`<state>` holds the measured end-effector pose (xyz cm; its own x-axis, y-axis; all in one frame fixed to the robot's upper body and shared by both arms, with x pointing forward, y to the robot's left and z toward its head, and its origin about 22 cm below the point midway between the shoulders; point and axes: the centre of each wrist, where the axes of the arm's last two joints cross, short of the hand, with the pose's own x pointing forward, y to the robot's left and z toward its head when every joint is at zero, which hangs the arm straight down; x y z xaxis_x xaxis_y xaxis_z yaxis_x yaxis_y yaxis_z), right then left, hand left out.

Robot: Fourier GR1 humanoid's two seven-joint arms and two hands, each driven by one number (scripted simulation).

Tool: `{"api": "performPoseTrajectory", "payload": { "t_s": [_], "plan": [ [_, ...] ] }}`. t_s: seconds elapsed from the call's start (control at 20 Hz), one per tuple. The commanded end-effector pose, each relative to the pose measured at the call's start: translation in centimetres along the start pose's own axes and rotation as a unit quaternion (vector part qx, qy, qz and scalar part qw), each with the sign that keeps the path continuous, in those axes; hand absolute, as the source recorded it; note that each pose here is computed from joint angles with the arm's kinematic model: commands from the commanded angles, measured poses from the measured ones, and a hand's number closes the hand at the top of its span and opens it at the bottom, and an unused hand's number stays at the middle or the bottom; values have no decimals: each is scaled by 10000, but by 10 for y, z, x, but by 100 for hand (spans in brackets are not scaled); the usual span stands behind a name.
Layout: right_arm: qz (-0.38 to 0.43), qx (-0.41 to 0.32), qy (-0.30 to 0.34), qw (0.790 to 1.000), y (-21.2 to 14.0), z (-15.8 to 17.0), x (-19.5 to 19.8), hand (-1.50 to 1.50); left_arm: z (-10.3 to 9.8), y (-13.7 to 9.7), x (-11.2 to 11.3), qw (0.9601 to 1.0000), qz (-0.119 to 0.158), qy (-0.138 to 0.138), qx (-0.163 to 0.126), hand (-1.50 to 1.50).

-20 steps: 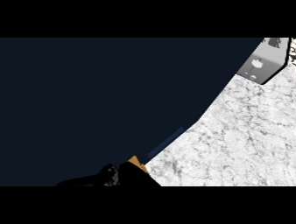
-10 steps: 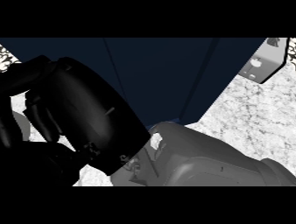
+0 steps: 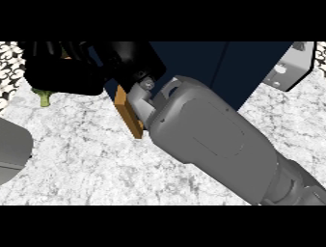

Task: Pick up the wine, place it into the cabinet and close the cabinet

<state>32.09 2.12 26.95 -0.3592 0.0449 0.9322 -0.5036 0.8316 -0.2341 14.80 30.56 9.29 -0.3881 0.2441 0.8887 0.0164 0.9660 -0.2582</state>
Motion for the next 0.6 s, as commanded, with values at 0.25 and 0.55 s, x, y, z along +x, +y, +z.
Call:
{"api": "performPoseTrajectory", "payload": {
  "t_s": [0.25,0.55],
  "plan": [
    [185,-217,201,9994,-36,-21,-41,150,-3,-2,8,10000,-45,54,29,-150],
    [632,-305,241,9972,-66,-20,-74,150,-8,-9,-3,10000,20,91,-30,-150]
  ]
}}
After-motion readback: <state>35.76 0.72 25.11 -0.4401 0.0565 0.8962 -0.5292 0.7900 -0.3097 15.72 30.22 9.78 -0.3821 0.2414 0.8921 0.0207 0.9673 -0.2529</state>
